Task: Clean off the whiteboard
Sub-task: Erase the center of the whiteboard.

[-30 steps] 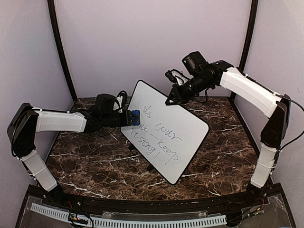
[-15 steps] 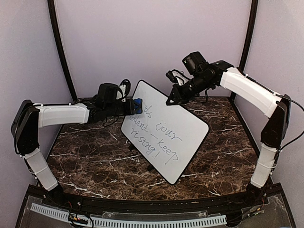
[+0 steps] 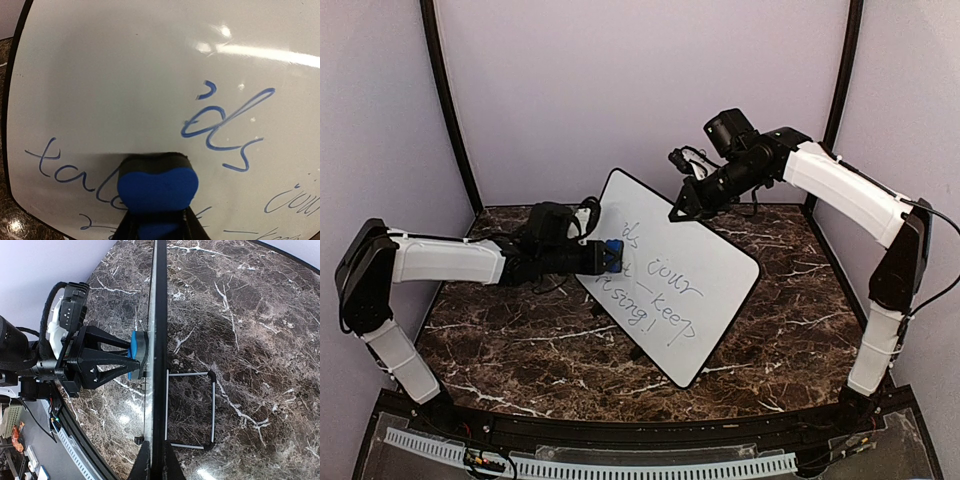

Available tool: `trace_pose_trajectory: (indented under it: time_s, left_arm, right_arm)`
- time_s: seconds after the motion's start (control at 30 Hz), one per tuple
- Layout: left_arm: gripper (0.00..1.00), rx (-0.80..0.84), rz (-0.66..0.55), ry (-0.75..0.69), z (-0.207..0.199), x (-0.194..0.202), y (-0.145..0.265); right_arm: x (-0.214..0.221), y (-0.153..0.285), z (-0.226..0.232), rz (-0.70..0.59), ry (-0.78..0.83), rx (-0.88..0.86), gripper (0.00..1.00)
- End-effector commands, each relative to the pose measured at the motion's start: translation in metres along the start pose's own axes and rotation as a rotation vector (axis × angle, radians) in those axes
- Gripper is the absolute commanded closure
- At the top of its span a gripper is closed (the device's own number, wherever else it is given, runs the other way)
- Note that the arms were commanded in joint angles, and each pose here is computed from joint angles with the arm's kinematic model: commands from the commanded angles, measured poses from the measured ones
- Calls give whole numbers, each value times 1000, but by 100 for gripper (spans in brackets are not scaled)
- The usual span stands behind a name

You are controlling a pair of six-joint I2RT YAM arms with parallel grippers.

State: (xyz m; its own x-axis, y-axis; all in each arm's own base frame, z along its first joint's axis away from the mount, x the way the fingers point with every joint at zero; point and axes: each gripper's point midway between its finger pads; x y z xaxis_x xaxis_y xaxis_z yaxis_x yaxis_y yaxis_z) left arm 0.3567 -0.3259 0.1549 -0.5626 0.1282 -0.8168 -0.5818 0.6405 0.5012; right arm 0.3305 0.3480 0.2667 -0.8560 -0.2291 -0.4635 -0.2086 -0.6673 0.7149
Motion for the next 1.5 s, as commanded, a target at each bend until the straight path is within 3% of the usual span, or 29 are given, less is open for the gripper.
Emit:
trace_pose_trajectory:
  time_s: [0.0, 0.43, 1.0, 1.17, 1.47]
  left_arm:
    - [100, 38, 36, -47, -16, 6, 0]
    - [100, 19, -99, -124, -27, -63, -9]
    - [100, 35, 45, -67, -21, 19, 2]
    - [100, 45, 28, -82, -27, 8, -5]
    - [100, -37, -57, -139, -19, -46, -25]
  right_arm:
    - [13, -8, 22, 41, 140, -66, 100]
    - [13, -8, 22, 42, 141, -64, 100]
    - [13, -10, 20, 42, 144, -58, 100]
    - [15, -11, 19, 45, 138, -58, 100]
    - [17, -9, 19, 44, 139, -53, 100]
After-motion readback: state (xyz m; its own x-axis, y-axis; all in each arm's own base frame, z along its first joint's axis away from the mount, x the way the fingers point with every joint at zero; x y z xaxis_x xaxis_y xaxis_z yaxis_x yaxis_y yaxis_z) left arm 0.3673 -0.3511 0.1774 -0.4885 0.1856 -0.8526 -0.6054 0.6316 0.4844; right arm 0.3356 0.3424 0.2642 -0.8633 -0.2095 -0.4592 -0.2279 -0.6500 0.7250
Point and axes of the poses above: each gripper's point midway between its finger pads, its own y axis back along the fingers, its own z axis along the line the jaws close on, x = y × z, and after that the axes turned 10 degrees about -y, right-handed
